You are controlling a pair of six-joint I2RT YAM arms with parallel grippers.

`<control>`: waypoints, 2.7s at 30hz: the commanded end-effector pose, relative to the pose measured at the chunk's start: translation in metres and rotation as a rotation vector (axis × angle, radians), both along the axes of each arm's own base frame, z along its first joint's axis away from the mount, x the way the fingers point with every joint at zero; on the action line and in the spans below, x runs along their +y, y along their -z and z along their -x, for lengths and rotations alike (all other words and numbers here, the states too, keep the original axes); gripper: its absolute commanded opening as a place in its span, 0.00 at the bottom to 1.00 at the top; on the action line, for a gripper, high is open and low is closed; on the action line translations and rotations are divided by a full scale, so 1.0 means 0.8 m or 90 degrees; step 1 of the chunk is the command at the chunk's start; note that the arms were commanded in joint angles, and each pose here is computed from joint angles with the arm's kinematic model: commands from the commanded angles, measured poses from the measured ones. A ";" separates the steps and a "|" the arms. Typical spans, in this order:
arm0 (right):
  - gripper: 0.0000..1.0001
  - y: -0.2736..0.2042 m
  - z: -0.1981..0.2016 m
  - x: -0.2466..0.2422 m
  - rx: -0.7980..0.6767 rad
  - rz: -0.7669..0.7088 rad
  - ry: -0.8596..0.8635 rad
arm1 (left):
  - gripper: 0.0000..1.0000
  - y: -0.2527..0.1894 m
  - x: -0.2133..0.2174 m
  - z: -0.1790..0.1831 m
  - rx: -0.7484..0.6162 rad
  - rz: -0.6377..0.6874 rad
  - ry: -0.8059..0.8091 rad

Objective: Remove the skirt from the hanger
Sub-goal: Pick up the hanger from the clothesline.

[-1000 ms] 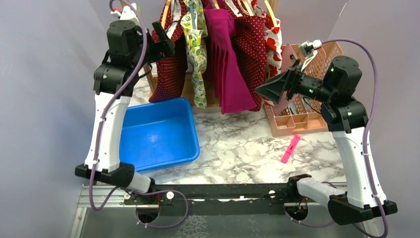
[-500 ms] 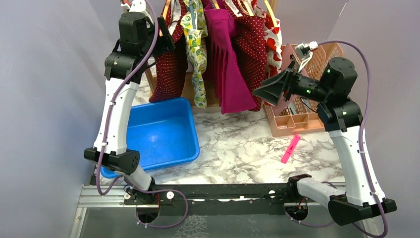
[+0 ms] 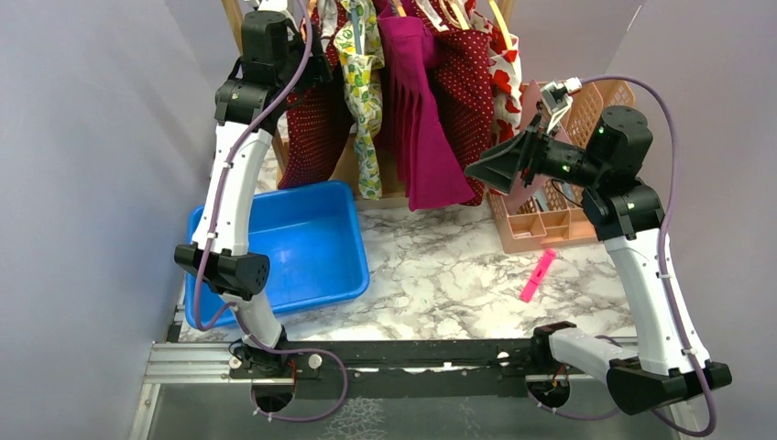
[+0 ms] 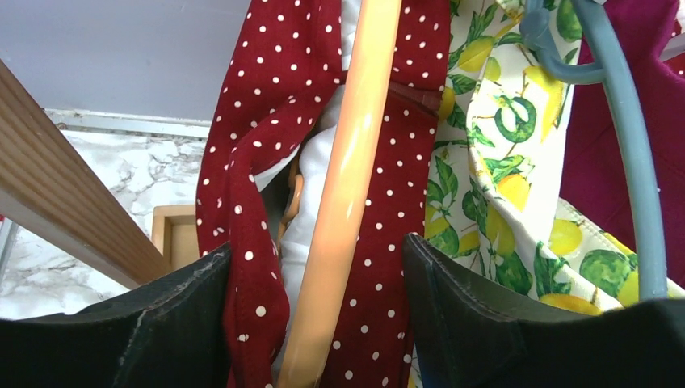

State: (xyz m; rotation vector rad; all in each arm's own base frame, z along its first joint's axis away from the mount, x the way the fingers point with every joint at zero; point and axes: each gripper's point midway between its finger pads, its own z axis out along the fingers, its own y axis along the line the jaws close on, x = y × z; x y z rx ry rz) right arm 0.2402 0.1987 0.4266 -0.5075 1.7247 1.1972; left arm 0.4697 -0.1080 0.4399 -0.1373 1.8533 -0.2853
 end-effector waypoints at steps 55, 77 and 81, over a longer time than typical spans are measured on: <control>0.99 -0.009 0.026 0.004 -0.019 -0.009 -0.016 | 0.64 -0.095 0.018 0.016 -0.144 0.035 -0.044; 0.99 -0.004 -0.002 0.004 -0.017 0.012 0.007 | 0.45 -0.077 0.001 -0.056 -0.137 0.120 -0.027; 0.99 -0.007 -0.005 0.005 -0.018 0.011 0.006 | 0.40 -0.077 -0.002 -0.061 -0.141 0.129 -0.021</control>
